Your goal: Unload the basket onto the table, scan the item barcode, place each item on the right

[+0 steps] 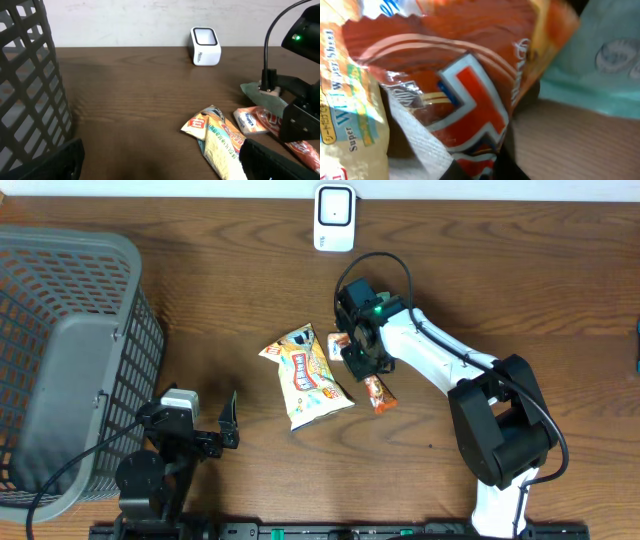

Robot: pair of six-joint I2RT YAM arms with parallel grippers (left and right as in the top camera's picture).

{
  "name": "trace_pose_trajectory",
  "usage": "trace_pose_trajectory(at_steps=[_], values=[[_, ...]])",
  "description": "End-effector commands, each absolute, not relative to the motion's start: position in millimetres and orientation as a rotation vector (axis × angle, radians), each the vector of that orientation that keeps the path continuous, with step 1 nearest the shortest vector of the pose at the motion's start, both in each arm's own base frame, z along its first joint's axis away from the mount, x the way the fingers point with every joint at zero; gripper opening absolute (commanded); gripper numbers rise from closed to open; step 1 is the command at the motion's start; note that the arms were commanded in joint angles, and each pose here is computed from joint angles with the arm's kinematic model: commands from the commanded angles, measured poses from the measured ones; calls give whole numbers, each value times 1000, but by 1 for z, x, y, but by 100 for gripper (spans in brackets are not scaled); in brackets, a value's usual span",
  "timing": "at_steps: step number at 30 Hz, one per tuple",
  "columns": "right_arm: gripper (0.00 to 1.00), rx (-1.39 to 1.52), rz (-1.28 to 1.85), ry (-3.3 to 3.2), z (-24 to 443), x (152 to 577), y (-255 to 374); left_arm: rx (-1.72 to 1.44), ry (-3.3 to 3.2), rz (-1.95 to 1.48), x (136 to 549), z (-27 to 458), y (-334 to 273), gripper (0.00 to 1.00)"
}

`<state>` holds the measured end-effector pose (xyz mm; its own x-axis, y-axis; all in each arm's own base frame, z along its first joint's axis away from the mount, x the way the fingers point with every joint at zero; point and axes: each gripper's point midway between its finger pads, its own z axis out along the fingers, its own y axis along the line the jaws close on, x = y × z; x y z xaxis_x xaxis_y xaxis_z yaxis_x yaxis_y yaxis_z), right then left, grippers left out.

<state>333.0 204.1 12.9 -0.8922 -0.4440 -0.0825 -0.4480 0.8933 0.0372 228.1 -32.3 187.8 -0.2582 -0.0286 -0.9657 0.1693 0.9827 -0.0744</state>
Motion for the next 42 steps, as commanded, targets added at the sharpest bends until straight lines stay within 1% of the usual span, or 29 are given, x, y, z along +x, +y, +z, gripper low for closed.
trace_pose_trajectory(at_steps=[1,3,4,5,6,8,10,11,14,18,19,21,23,24,27,35,42], values=[[41,-690,73,3025,13,325,200,109,1823,-171,228,187,-31,99],[61,-691,71,3029,20,322,198,109,1823,-171,228,187,-31,99],[81,-688,76,3018,27,322,198,109,1823,-171,228,187,-31,99],[84,-687,78,3015,28,322,198,109,1823,-171,228,187,-31,99],[87,-681,87,2996,35,324,199,109,1823,-171,228,187,-31,99],[88,-673,99,2972,45,326,200,109,1823,-171,228,187,-31,99],[92,-667,113,2943,56,327,201,109,1823,-171,228,187,-31,99],[99,-672,128,2917,65,328,202,109,1823,-171,228,187,-31,99],[99,-733,124,2897,66,328,202,109,1823,-171,228,187,-31,99],[99,-726,119,2910,63,326,203,109,1823,-171,228,187,-31,99],[91,-724,92,2894,63,328,206,109,1823,-171,228,187,-31,99],[84,-657,4,2884,64,332,202,109,1823,-171,228,187,-31,99],[69,-596,-78,2877,65,333,198,109,1823,-171,228,187,-31,99],[47,-578,-113,2873,65,332,197,109,1823,-171,228,187,-31,99],[1,-577,-114,2862,66,332,202,109,1823,-171,228,187,-31,99],[1,-562,-81,2829,60,343,210,109,1823,-171,228,187,-31,99],[1,-589,-19,2856,51,336,219,109,1823,-171,228,187,-31,99]])
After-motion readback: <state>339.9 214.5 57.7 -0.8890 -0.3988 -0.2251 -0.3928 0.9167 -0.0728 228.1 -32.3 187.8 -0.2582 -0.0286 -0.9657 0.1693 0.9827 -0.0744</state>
